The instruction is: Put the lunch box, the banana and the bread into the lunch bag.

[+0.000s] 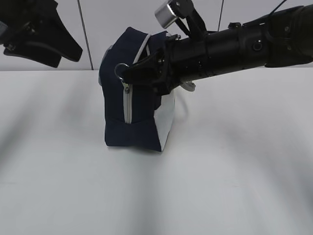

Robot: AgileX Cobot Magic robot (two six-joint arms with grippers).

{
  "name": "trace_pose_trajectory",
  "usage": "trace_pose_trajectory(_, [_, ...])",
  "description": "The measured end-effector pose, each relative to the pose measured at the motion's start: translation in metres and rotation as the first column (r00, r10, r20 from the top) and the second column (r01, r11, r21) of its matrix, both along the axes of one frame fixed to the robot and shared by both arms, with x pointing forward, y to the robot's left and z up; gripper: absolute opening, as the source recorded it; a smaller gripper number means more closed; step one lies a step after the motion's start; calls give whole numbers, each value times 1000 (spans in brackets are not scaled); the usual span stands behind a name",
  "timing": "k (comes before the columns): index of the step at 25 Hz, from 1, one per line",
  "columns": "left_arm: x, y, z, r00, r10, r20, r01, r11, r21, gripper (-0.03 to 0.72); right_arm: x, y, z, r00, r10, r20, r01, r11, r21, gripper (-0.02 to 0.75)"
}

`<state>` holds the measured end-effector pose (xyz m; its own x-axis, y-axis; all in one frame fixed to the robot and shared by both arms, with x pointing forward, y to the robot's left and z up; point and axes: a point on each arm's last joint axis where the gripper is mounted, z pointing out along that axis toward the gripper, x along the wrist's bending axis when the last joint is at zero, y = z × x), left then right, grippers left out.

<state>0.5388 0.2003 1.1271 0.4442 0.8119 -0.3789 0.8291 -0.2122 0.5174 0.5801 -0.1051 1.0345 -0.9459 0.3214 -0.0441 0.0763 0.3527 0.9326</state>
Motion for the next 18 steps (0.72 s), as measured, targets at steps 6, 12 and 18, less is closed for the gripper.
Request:
trace_pose_trajectory(6, [0,-4,-26,999,-31,31,32,998,-45,433,7,-4,11,1000,-21,-5,21,1000,11,-16])
trace_pose_trajectory(12, [-1,-7,-41,996,-65,59,69,995,-69,433,13,-6,21,999,-44,-12,44,999,26,-16])
trace_pose_trajectory(18, [-2,-8,-52,993,-78,84,85,993,-80,433,18,-8,27,997,-82,-15,82,997,5,-16])
